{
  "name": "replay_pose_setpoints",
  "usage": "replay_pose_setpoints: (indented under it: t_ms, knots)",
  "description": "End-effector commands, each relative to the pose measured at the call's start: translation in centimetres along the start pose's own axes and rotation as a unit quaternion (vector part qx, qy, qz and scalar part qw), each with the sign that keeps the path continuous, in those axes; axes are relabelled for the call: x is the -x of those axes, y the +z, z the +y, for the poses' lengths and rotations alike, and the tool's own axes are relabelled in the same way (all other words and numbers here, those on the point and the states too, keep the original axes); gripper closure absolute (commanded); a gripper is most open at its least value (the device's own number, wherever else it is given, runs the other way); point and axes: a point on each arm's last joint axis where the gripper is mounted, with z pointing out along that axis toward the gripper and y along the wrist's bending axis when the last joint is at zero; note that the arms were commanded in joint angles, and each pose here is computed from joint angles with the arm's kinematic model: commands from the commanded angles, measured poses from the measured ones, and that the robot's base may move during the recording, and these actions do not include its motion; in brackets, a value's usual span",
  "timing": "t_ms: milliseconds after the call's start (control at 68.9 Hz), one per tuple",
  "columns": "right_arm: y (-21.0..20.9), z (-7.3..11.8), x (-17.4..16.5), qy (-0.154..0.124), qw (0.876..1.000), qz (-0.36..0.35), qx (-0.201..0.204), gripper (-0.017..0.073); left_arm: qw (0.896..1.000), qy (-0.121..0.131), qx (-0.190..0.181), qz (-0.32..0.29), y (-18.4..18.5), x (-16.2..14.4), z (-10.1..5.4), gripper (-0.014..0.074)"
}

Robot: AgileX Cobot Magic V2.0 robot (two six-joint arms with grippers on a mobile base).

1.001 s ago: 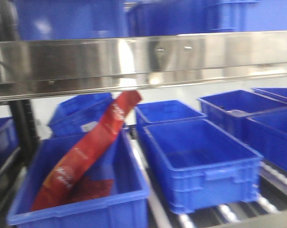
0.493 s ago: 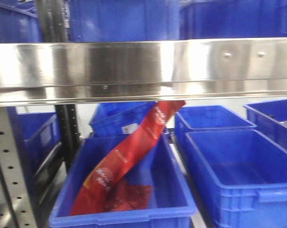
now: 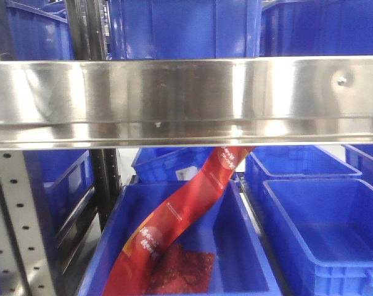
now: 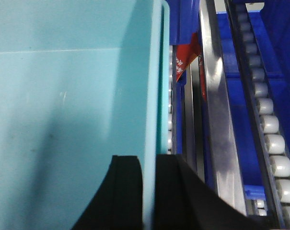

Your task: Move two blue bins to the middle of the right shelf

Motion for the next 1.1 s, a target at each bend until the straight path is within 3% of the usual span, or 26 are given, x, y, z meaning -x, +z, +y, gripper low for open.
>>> replay_pose_setpoints:
  t_ms: [0,1088]
  knots:
    - [-1.06,0.5,0.68,0.0,0.999,-0.042,0.034,0.0722,0.999,-0.008,-0.031,-0.042,-1.21,0.64,-0.38,0.0704]
    - [-0.98,0.6,0.63,0.001,0.999,-0.039,0.038,0.0722,0.998,0.003,0.001,-0.056,-1.22,0.9,0.18,0.0704]
